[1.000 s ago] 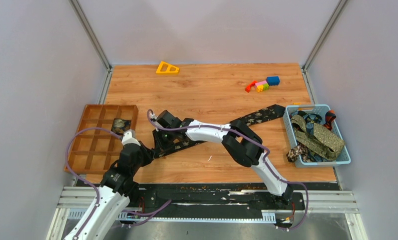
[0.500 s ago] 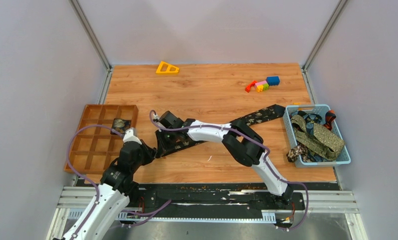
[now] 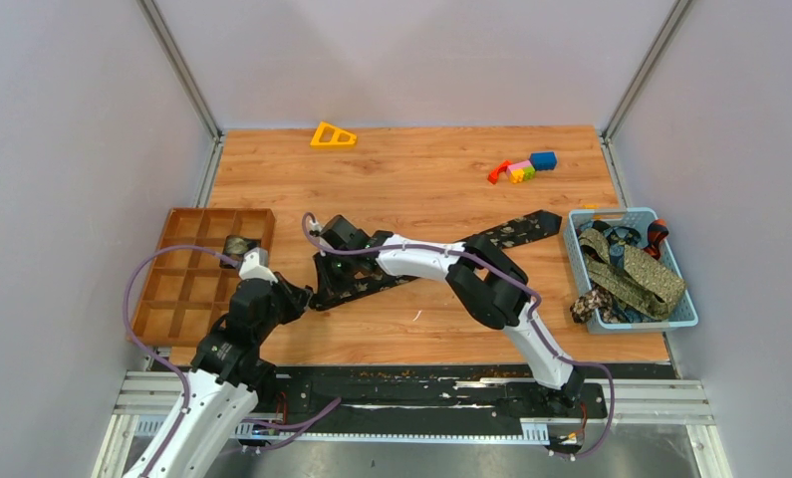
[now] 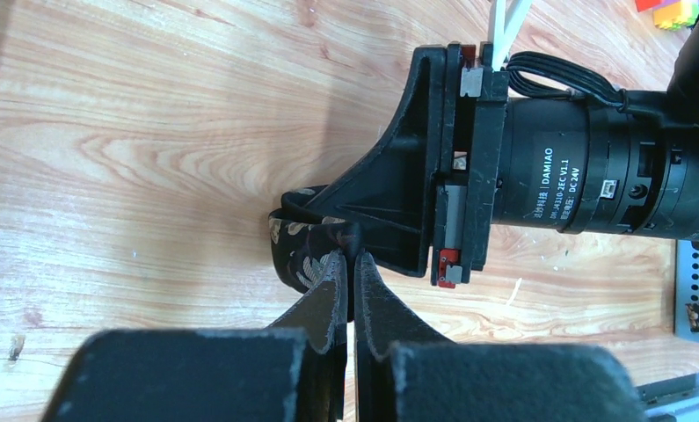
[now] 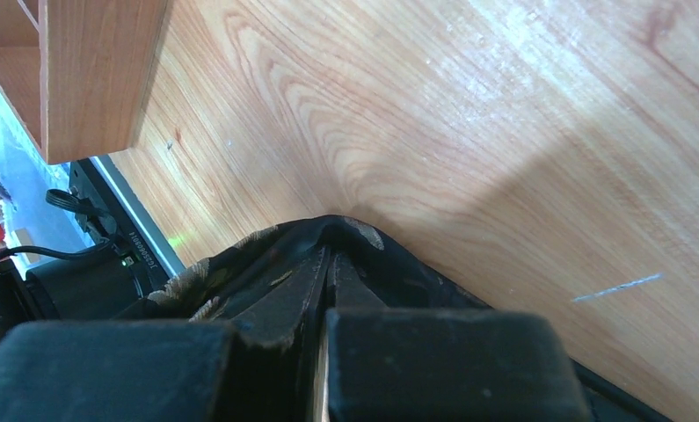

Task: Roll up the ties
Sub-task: Roll the tie at the center of the board.

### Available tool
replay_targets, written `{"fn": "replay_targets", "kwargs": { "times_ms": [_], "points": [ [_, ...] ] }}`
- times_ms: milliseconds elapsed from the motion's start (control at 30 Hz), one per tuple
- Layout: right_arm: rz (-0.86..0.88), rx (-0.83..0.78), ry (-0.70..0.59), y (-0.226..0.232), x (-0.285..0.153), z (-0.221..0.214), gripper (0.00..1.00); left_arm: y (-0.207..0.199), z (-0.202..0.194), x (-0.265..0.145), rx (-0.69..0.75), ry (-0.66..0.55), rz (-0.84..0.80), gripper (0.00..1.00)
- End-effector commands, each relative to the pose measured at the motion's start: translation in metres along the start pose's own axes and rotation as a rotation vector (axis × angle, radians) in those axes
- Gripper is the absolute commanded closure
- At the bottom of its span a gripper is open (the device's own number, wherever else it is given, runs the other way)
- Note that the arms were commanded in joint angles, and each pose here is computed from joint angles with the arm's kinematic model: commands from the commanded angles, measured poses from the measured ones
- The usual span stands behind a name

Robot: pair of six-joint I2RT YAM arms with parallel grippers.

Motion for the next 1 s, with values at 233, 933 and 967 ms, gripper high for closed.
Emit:
{"fn": "replay_targets", "kwargs": {
  "times_ms": [233, 933, 967],
  "points": [
    [0.119, -0.045, -0.039, 0.028, -0.003, 0.01, 1.0, -0.009, 0.004, 0.008, 0.009, -0.003, -0.038, 1.0],
    [0.216, 0.0, -0.022, 0.017, 0.005, 0.0, 1.0, 0.016, -0.012, 0.015, -0.029, 0.02, 0.09, 1.0],
    [0.218, 0.001, -0.017, 0.017, 0.006, -0.002, 1.0, 0.017, -0.012, 0.017, -0.029, 0.022, 0.09, 1.0]
  ]
}}
Point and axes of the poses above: each gripper's point midway between its finger pads, its own x axis out along the fingers, its own y axis along the line the jaws close on, z = x × y, the point moved 9 cm from there along -x, back along the fingers, and after that the axes turned 9 degrees about -x, right-handed, at the moved point
